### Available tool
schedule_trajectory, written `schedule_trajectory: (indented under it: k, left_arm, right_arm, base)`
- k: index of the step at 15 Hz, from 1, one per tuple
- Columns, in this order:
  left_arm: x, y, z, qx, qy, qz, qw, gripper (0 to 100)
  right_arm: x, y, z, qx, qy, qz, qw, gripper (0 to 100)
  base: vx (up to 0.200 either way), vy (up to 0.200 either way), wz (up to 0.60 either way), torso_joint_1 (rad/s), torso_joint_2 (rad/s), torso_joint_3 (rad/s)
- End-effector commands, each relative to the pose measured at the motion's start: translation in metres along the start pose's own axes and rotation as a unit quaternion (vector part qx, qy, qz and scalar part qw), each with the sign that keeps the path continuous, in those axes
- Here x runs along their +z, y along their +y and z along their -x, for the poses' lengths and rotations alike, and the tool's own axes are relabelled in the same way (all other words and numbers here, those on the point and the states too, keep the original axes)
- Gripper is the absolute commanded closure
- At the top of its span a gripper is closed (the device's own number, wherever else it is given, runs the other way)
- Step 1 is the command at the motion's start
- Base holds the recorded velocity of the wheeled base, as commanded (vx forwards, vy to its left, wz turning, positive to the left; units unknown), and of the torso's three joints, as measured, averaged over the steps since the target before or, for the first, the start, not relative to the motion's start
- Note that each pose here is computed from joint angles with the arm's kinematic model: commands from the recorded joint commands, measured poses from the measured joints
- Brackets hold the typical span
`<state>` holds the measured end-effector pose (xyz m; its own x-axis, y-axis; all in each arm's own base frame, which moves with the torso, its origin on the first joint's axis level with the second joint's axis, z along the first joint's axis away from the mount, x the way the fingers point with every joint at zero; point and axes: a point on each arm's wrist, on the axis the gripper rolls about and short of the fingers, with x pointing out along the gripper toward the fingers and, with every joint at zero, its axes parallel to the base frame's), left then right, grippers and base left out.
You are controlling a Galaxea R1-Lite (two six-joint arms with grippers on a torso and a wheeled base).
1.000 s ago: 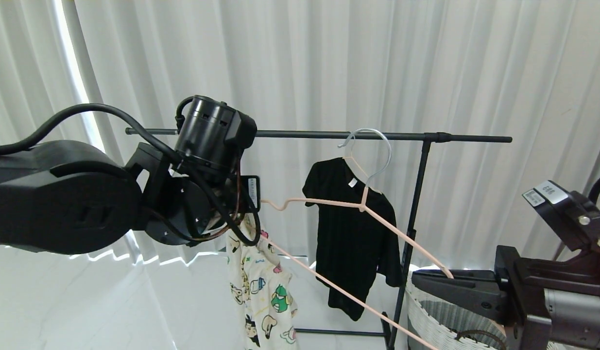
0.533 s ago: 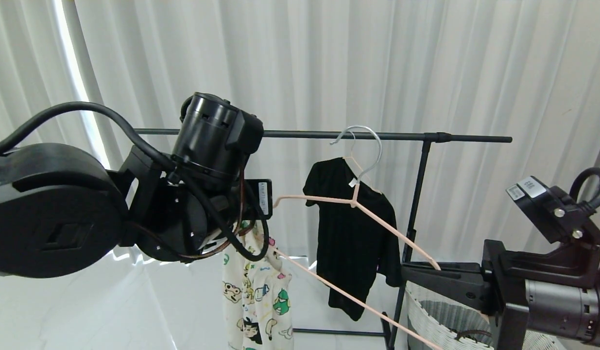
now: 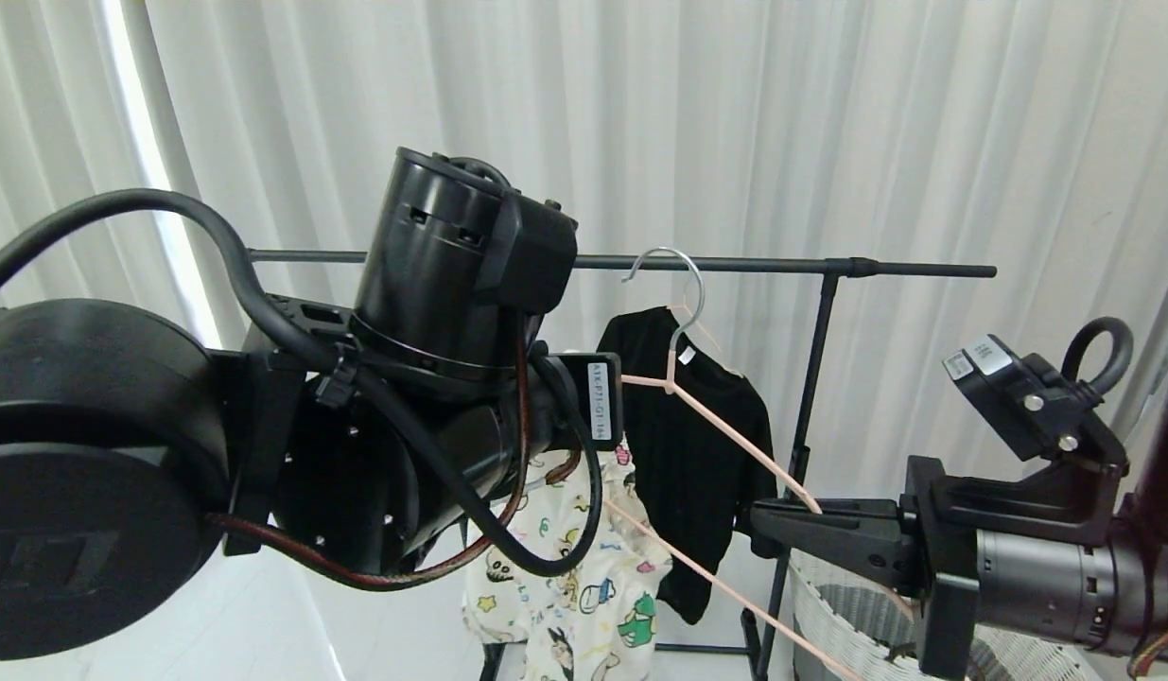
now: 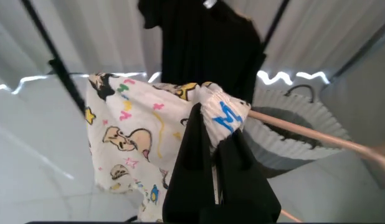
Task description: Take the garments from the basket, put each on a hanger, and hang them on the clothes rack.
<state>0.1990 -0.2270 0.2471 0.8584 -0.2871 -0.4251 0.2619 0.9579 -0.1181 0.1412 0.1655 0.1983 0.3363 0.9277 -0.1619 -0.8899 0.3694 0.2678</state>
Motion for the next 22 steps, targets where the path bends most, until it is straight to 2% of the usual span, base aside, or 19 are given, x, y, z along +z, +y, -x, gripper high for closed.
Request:
schedule_trajectory:
  k: [1, 5, 8, 17, 20, 21, 22]
  left_arm:
    - [0.000, -0.005, 0.003, -0.010, -0.005, 0.000, 0.9999, 100]
    - [0.007, -0.011, 0.010, -0.037, -0.019, 0.009, 0.9991, 100]
    - [0.005, -0.020, 0.021, -0.073, -0.016, 0.013, 0.9971, 100]
    - [0.013, -0.001, 0.018, -0.045, -0.027, 0.025, 0.9983, 100]
    - [0.014, 0.000, 0.023, -0.049, -0.031, 0.022, 0.9981, 100]
    - [0.015, 0.001, 0.024, -0.049, -0.031, 0.022, 0.9981, 0]
    - [0.015, 0.001, 0.025, -0.049, -0.033, 0.022, 0.9980, 0]
  right_arm:
    - [-0.004, -0.004, -0.008, -0.008, 0.007, -0.003, 0.9999, 100]
    - [-0.008, -0.004, -0.021, -0.016, 0.003, -0.001, 0.9999, 100]
    - [-0.011, -0.011, -0.036, -0.047, -0.006, 0.000, 0.9989, 100]
    - [-0.008, -0.014, -0.039, -0.114, -0.047, -0.001, 0.9924, 100]
    - [-0.007, -0.013, -0.038, -0.116, -0.060, 0.001, 0.9914, 100]
    - [-0.007, -0.014, -0.038, -0.122, -0.061, 0.000, 0.9906, 100]
    - [-0.007, -0.014, -0.038, -0.132, -0.067, -0.001, 0.9890, 100]
  base:
    - [0.000, 0.000, 0.00, 0.000, 0.00, 0.000]
    - [0.000, 0.000, 0.00, 0.000, 0.00, 0.000]
    - [0.000, 0.000, 0.00, 0.000, 0.00, 0.000]
    - [0.000, 0.000, 0.00, 0.000, 0.00, 0.000]
    - [0.000, 0.000, 0.00, 0.000, 0.00, 0.000]
    - [0.000, 0.000, 0.00, 0.000, 0.00, 0.000]
    - [0.000, 0.000, 0.00, 0.000, 0.00, 0.000]
